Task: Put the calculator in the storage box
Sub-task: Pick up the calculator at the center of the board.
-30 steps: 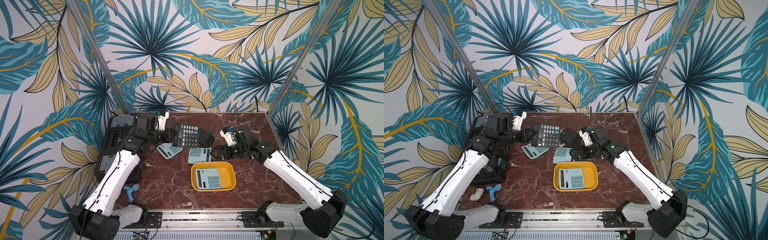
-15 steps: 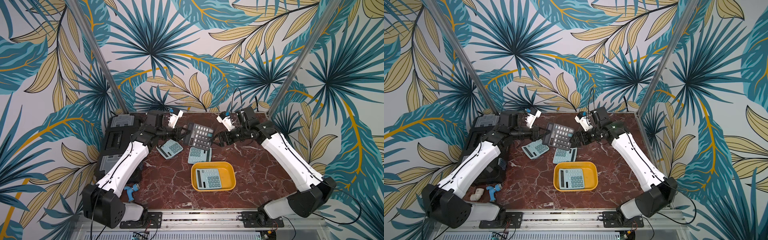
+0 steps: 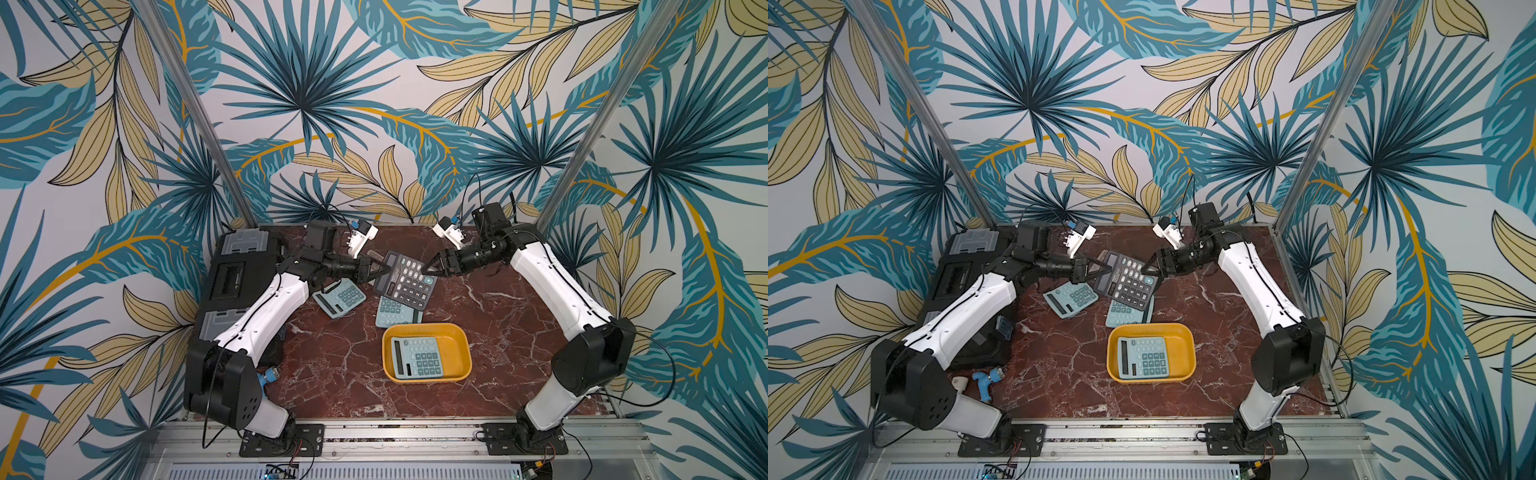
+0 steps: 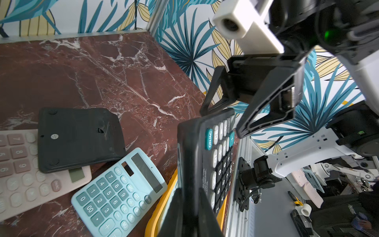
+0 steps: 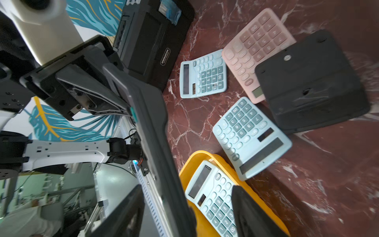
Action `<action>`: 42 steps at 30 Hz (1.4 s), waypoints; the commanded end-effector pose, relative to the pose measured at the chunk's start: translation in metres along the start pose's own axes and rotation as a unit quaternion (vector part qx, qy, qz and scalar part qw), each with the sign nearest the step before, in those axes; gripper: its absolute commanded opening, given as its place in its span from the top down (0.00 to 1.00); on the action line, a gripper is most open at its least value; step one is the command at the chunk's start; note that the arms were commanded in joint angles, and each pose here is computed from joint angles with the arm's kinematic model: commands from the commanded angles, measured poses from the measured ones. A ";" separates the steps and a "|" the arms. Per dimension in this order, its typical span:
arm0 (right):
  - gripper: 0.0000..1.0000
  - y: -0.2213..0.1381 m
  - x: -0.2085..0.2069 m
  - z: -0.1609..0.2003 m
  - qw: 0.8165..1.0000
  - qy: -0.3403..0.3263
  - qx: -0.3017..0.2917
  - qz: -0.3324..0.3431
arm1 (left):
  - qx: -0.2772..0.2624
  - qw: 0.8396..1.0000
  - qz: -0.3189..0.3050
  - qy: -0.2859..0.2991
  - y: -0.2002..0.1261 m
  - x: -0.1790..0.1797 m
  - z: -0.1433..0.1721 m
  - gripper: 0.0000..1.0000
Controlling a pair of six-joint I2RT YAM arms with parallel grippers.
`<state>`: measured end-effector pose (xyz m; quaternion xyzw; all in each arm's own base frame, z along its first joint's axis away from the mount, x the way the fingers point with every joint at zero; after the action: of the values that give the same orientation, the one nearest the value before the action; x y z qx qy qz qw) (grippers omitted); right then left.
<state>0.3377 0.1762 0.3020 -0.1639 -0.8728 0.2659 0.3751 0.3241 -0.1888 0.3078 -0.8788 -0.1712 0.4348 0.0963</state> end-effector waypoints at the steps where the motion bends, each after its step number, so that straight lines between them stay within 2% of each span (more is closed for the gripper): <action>1: 0.34 0.004 0.010 0.003 0.997 0.012 -0.012 -0.078 | -0.014 0.998 0.042 0.055 -0.004 -0.021 -0.016 1.00; 6: 0.49 0.004 0.010 0.004 0.993 0.018 -0.032 -0.115 | -0.006 0.998 0.043 0.055 -0.003 -0.017 -0.013 1.00; 11: 0.68 0.008 0.010 0.006 0.987 0.025 -0.055 -0.147 | -0.008 0.997 0.042 0.058 0.000 -0.014 -0.012 1.00; 17: 0.92 0.010 0.007 0.011 0.987 0.034 -0.062 -0.144 | -0.011 0.998 0.041 0.056 0.000 -0.015 -0.015 0.99; 20: 0.97 0.010 0.007 0.012 0.987 0.040 -0.068 -0.139 | -0.014 0.998 0.037 0.046 -0.001 -0.015 -0.016 0.75; 24: 0.99 0.011 0.005 0.015 0.987 0.053 -0.081 -0.125 | -0.035 0.998 0.027 0.043 -0.004 -0.014 -0.024 0.31; 26: 0.99 0.011 0.004 0.016 0.987 0.060 -0.094 -0.119 | -0.051 0.998 0.017 0.028 -0.011 -0.010 -0.029 0.04; 27: 0.99 0.010 0.003 0.017 0.987 0.062 -0.100 -0.114 | -0.061 0.998 0.008 0.017 -0.015 -0.008 -0.032 0.00; 30: 0.99 0.010 0.001 0.021 0.986 0.074 -0.118 -0.095 | -0.113 0.992 -0.035 -0.035 -0.032 0.007 -0.039 0.00; 35: 0.99 0.005 -0.001 0.022 0.977 0.089 -0.180 -0.069 | -0.187 0.972 -0.071 -0.128 -0.050 0.020 -0.029 0.00; 39: 0.99 0.003 -0.009 0.022 0.961 0.135 -0.235 -0.047 | -0.232 0.953 -0.043 -0.191 -0.045 0.020 -0.007 0.00; 42: 0.99 -0.001 -0.014 0.020 0.941 0.167 -0.291 -0.037 | -0.253 0.942 -0.022 -0.219 -0.029 0.011 0.012 0.00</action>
<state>0.3202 0.1672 0.2628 -0.2359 -0.8461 0.0404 0.4762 0.3209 -0.1468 0.2973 -0.7738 -0.3168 0.5412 -0.0890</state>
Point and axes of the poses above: each gripper's point midway between its finger pads, its own y axis out along the fingers, its own x axis along the line the jaws close on, z = x × y, the point moved 7 cm from there along -y, back along the fingers, and after that the axes turned 12 degrees about -y, right-handed, at the moved point
